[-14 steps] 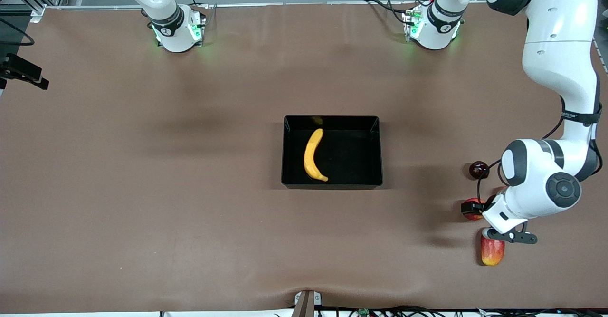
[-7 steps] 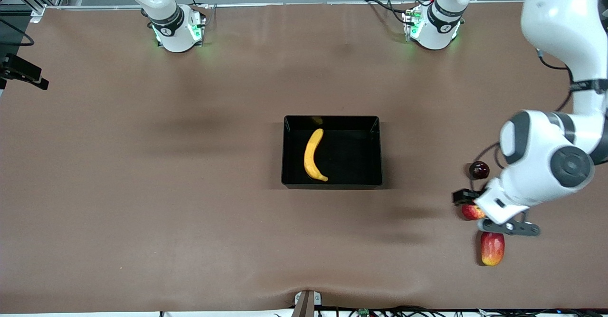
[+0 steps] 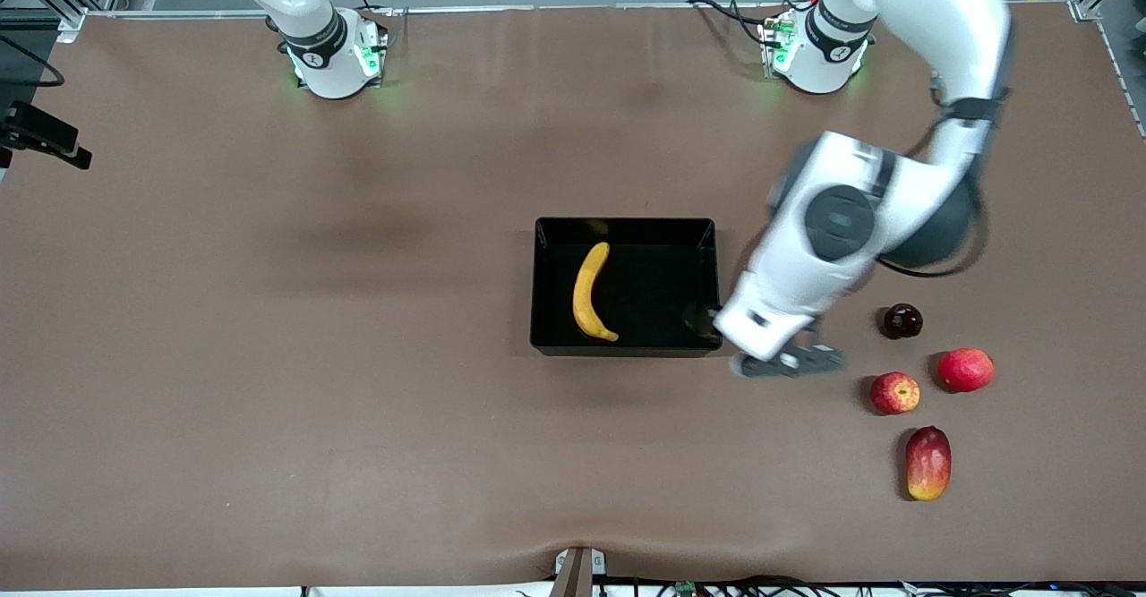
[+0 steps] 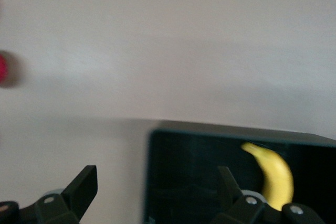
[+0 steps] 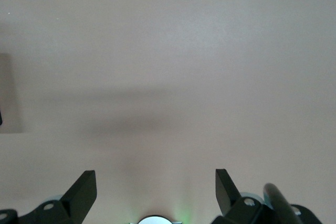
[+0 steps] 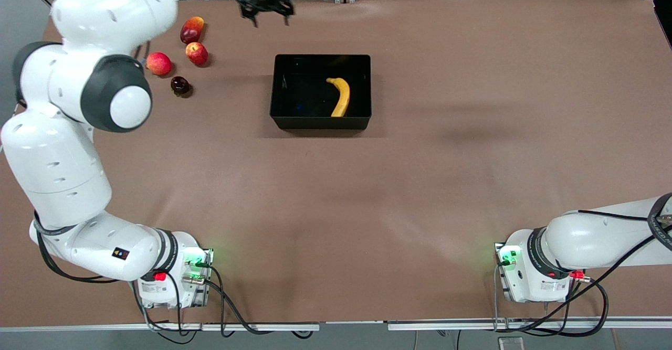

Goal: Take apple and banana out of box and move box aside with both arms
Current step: 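Open the left gripper, move back into the tray and grasp the banana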

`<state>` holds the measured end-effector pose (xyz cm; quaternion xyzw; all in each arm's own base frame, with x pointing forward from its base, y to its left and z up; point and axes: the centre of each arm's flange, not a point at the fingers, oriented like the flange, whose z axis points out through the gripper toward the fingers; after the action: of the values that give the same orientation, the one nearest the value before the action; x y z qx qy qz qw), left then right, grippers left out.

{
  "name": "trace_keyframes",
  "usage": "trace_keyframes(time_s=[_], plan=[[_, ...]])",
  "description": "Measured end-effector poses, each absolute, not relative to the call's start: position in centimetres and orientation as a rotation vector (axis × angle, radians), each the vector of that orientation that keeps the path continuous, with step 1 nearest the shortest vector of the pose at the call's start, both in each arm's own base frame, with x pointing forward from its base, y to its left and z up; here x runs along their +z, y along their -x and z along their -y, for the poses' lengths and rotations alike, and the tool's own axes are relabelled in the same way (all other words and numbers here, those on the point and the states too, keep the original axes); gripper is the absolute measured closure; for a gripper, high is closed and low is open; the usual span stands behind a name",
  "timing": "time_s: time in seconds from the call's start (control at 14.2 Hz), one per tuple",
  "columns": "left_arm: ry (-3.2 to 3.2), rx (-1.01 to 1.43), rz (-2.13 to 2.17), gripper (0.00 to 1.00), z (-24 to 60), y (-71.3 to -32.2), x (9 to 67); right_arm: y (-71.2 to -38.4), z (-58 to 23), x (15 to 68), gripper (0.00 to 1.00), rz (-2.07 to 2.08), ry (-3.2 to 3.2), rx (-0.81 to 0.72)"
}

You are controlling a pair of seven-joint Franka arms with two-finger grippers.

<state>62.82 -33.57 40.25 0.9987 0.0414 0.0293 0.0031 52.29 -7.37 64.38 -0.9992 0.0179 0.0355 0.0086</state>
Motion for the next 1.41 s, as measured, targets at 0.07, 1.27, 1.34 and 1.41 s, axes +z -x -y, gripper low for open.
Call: trace_keyframes(time_s=[0.07, 1.27, 1.34, 1.41], plan=[[-3.119, 0.109, -0.128, 0.00, 36.3, -61.5, 39.8, -52.4, 7.3, 64.2, 0.00, -0.054, 3.122, 0.117], [-2.989, 0.188, -0.040, 0.00, 49.6, -54.0, 23.4, -57.2, 5.5, 55.3, 0.00, -0.027, 3.041, 0.323], [-2.990, 0.184, -0.037, 0.00, 49.8, -53.7, 22.7, -57.8, 5.2, 54.3, 0.00, -0.028, 3.020, 0.328], [-2.988, 0.183, -0.038, 0.00, 49.9, -53.6, 22.0, -58.4, 4.8, 53.2, 0.00, -0.026, 3.006, 0.335]])
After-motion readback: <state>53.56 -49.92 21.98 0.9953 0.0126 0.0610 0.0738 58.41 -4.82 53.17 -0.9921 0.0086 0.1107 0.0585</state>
